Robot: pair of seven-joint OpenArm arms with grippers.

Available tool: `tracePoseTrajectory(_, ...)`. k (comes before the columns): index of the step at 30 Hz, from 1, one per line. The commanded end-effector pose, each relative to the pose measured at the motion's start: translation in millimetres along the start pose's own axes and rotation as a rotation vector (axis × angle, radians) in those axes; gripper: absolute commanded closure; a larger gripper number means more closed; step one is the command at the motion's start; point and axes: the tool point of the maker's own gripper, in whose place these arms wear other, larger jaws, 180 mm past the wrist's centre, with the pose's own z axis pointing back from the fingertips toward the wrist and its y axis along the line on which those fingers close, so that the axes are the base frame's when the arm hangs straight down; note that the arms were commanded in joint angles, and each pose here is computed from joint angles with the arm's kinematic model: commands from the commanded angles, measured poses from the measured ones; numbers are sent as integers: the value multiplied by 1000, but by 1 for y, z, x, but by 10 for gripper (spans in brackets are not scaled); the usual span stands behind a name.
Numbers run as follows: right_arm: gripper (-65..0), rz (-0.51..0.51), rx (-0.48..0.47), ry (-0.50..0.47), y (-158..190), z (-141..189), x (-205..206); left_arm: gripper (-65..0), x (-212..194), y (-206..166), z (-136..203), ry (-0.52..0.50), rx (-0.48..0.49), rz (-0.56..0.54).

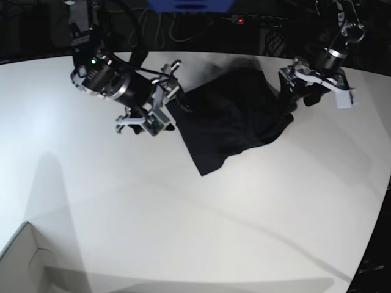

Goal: Layout the t-shirt on the table in an organized manner, then fold the t-shirt properly
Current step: 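Push the folded bundle with the right gripper to square it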

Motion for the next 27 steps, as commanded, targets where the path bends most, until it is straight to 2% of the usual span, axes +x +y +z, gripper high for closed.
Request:
tracePoseTrajectory(1, -361, 5, -2, -102, -2, -1, 31, -542, 8, -4, 4, -25, -16, -14)
tracePoseTrajectory(3, -348, 13, -6, -135, -5, -5, 46, -555, 8, -3, 5, -22, -15, -18)
tracePoseTrajectory(5, -295, 20, -8, -167, -7, -9, 61, -554, 10, -1, 7, -17, -12, -37)
tracePoseTrajectory(7, -208, 13, 19, -193, 1, -19, 75, -554, 7, 5, 11, 2, 0, -54)
tracePoseTrajectory(10, -29, -10, 45, -187, 2, -37, 84, -555, 6, 13, 17, 11, 21, -63)
tracePoseTrajectory(11, 0, -24, 55, -180, 2, -44, 84, -556, 10, 18, 20, 2, 40, -61)
tracePoseTrajectory(18, 0, -88, 97, -47, -10, -77, 41, -556, 20, 45, 36, -30, 125, -56)
tracePoseTrajectory(27, 0, -100, 73, 7, -30, -69, -7, -556, 25, 49, 37, -44, 139, -58)
